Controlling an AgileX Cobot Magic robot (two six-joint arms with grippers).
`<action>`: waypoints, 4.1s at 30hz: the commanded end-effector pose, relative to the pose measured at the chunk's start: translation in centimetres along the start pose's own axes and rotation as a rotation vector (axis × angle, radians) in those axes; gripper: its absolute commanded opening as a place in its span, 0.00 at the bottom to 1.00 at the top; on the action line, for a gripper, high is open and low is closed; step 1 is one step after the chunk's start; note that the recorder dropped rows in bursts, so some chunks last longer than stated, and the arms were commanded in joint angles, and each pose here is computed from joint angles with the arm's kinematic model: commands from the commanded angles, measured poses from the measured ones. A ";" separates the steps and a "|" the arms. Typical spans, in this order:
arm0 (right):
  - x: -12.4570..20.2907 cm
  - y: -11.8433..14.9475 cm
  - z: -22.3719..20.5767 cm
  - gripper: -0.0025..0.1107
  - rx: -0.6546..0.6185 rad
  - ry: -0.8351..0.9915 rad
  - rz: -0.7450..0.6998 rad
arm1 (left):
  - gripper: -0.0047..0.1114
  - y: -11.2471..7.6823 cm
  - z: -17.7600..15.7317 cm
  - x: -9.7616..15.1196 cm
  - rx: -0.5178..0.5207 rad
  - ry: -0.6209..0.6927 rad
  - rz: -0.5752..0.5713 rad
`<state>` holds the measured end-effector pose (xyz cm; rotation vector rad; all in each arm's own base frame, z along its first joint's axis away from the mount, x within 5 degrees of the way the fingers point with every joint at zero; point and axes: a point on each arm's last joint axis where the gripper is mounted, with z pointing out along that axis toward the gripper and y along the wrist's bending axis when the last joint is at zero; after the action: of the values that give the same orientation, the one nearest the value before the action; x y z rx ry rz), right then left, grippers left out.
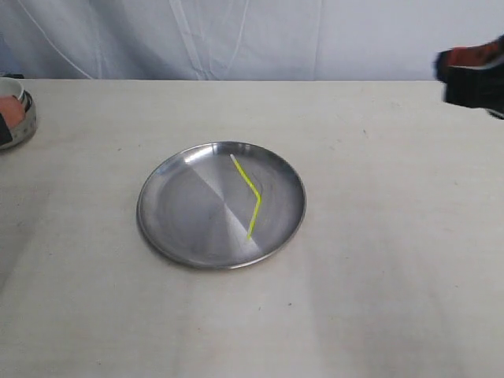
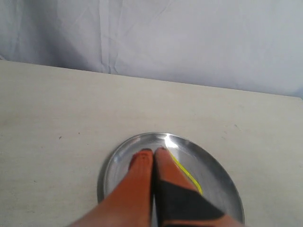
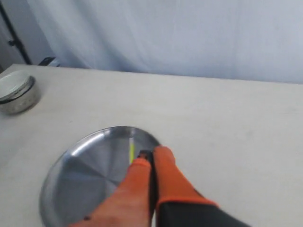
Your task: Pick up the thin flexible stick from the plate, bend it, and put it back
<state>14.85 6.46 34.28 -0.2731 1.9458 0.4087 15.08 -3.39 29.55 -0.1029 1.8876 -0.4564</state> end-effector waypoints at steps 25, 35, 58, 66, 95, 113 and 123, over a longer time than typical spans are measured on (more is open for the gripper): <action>18.2 -4.7 -4.7 0.02 0.402 -0.131 0.037 | 0.04 0.1 -0.2 0.1 -0.005 -0.004 0.013; 18.6 -4.8 -4.5 0.02 0.403 -0.144 0.054 | 0.04 0.1 -0.2 0.1 -0.005 -0.004 0.013; 18.5 -4.9 -4.4 0.02 0.403 -0.132 0.060 | 0.04 1.3 -2.5 1.9 -0.057 -0.132 0.171; 18.5 -4.9 -4.4 0.02 0.403 -0.132 0.060 | 0.04 3.0 -5.8 5.9 -0.107 -0.263 0.204; 18.5 -4.9 -4.4 0.02 0.397 -0.135 0.073 | 0.04 5.3 -6.6 11.6 -0.219 -0.223 0.181; 18.5 -4.8 -4.3 0.02 0.392 -0.138 0.086 | 0.04 5.4 -6.7 11.5 -0.243 -0.219 0.250; 18.5 -4.7 -4.3 0.02 0.381 -0.144 0.111 | 0.04 5.4 -6.7 11.5 -0.243 -0.219 0.250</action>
<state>5.61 0.35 18.10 0.0990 1.8687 0.1177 5.59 0.01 19.35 -0.0740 1.7148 -0.0451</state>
